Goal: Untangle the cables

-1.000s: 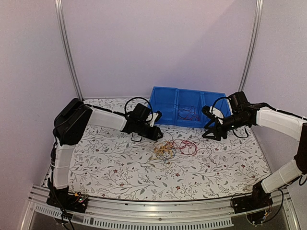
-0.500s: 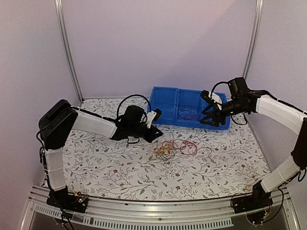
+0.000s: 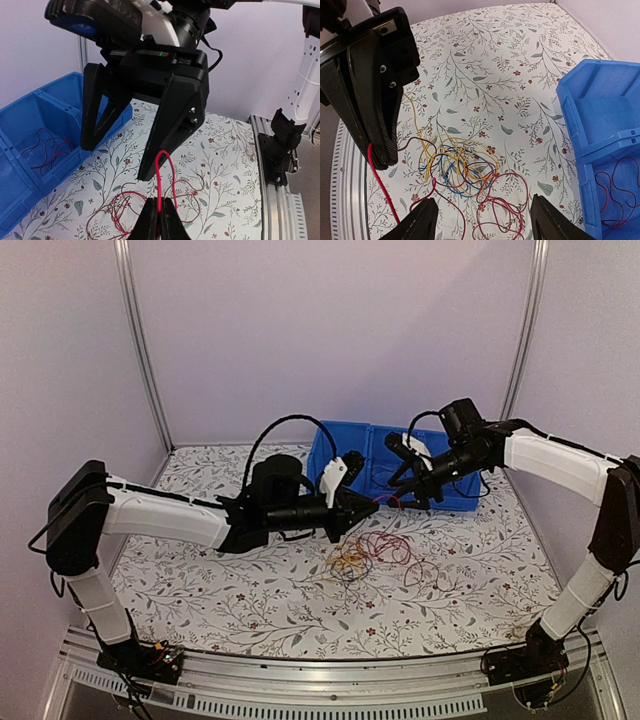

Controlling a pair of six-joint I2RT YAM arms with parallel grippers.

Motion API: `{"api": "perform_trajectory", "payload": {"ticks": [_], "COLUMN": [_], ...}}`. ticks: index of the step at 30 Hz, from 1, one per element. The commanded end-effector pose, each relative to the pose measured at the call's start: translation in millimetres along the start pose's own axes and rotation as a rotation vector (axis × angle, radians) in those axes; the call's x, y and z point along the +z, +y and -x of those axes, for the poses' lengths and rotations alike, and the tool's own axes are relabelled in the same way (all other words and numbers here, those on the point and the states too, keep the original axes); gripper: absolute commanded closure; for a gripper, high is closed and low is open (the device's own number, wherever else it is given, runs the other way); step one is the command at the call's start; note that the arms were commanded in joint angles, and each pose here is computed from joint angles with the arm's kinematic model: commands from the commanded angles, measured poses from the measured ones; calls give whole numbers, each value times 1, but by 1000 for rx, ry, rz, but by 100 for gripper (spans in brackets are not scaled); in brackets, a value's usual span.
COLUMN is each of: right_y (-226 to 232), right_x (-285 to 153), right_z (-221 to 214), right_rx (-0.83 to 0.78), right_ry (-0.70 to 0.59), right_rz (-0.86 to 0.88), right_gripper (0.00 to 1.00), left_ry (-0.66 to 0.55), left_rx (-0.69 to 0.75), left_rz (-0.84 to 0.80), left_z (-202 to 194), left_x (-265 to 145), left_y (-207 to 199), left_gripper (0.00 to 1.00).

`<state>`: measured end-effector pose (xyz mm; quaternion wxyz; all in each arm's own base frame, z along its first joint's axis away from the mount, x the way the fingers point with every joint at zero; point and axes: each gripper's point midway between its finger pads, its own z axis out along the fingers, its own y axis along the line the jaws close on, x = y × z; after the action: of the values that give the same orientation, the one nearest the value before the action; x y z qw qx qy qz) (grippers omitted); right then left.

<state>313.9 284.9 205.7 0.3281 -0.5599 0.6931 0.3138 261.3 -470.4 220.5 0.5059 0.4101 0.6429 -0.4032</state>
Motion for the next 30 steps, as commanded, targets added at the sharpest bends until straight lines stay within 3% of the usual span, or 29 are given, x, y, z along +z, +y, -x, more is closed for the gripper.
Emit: {"api": "perform_trajectory", "payload": {"ticks": [1,4,8,12,15,23,30], "right_y": [21,35,27,13,24,56,46], "right_x": [10,12,4,-29,-44,-30,-17], "right_z": [7,7,3,11,17,2,12], "right_rx": [2,-4,-15,-28,-28,-23,4], "right_ry": [-3,-1,38,13,5,15,-22], "right_rz": [108,167,89,-4,20,160,167], "right_gripper": [33,34,34,33,31,22,27], "left_ry": [-35,-38,-44,-47,-39,-58,-98], "left_rx": [30,31,33,27,24,11,-11], "left_rz": [-7,-8,-11,14,46,35,-4], "left_z": [9,10,12,11,9,17,22], "left_x": [-4,-5,-9,-13,-11,5,14], "left_y": [-7,-8,-10,-6,0,2,-3], "left_gripper": [100,100,100,100,100,100,100]}}
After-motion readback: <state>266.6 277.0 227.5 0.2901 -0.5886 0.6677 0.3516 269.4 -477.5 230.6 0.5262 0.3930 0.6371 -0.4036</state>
